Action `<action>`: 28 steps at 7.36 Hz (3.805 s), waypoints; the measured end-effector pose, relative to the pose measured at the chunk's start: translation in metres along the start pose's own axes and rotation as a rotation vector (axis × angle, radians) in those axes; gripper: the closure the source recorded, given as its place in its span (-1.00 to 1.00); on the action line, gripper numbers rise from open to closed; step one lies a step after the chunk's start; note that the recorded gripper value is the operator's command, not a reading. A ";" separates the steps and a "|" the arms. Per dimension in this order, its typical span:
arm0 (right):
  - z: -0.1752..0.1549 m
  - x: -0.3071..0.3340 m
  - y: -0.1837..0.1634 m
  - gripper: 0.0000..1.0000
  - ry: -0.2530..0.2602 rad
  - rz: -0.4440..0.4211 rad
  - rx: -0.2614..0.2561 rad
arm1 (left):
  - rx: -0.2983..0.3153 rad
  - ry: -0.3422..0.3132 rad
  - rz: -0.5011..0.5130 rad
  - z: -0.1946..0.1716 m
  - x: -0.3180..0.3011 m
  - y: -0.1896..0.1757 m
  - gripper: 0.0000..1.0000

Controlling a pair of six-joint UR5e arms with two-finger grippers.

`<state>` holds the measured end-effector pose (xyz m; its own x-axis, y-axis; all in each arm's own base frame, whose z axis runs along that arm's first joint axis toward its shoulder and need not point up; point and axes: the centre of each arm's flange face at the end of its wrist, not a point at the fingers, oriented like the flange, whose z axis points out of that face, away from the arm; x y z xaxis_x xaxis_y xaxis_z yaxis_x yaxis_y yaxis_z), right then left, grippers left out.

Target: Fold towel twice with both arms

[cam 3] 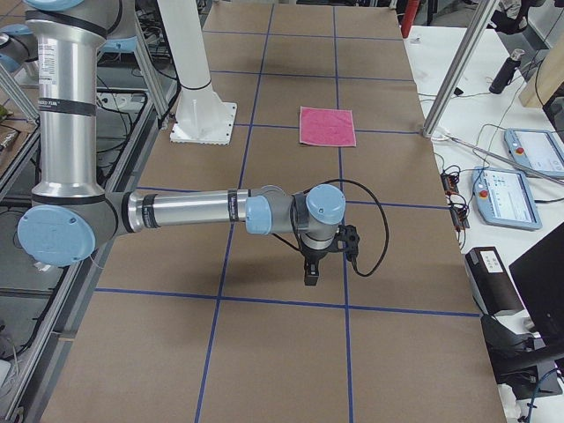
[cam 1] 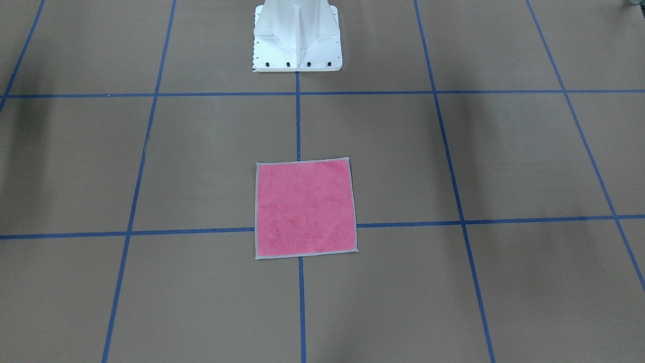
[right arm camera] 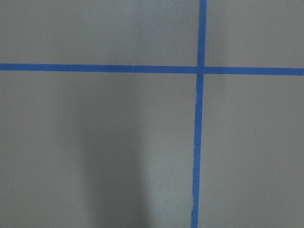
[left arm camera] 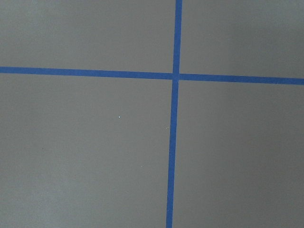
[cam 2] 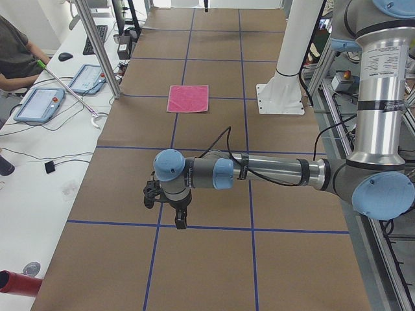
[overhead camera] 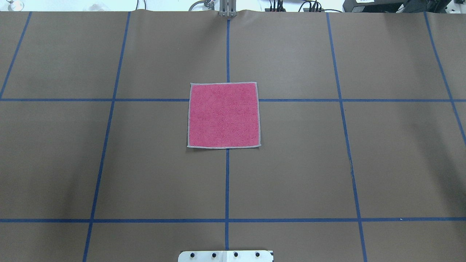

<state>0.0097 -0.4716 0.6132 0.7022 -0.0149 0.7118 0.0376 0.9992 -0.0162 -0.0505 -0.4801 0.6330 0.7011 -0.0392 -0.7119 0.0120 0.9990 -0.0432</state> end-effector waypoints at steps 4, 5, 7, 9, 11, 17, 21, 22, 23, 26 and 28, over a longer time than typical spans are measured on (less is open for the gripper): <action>-0.001 -0.001 0.000 -1.00 0.004 -0.004 0.003 | 0.007 0.001 0.004 -0.003 0.003 0.000 -1.00; -0.002 -0.001 0.000 -1.00 0.003 -0.004 0.004 | 0.008 0.001 0.004 -0.003 0.002 0.000 -1.00; -0.003 -0.002 0.000 -1.00 0.002 -0.005 0.005 | 0.004 0.003 -0.001 0.000 0.000 0.004 -1.00; -0.001 -0.002 0.000 -1.00 0.002 -0.005 0.003 | 0.003 0.005 -0.004 0.001 -0.001 0.006 -1.00; -0.003 -0.004 0.000 -1.00 0.001 -0.011 0.006 | 0.012 0.005 -0.021 -0.004 0.005 0.006 -1.00; -0.001 -0.033 -0.002 -0.99 -0.042 -0.042 0.000 | 0.032 0.017 -0.100 -0.009 0.018 0.002 -0.99; 0.025 -0.151 -0.010 -0.99 -0.148 0.101 0.095 | 0.068 0.053 -0.079 -0.014 0.030 -0.003 -1.00; 0.036 -0.198 -0.011 -0.99 -0.199 0.169 0.105 | 0.063 0.063 -0.075 -0.012 0.033 -0.004 -1.00; 0.046 -0.250 -0.009 -0.98 -0.235 0.232 0.101 | 0.061 0.069 -0.074 -0.012 0.036 -0.004 -1.00; 0.087 -0.410 0.020 -0.97 -0.279 0.343 0.128 | 0.081 0.087 -0.097 -0.001 0.064 -0.010 -1.00; 0.115 -0.501 0.051 -0.98 -0.297 0.390 0.132 | 0.094 0.110 -0.122 0.013 0.093 -0.013 -1.00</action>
<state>-0.4218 -0.4092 0.3360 0.4125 0.3528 0.8399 -0.2905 0.9248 -0.2458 0.0237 -0.4962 0.5766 0.6080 -0.1567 -0.7783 0.1620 0.9842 -0.0715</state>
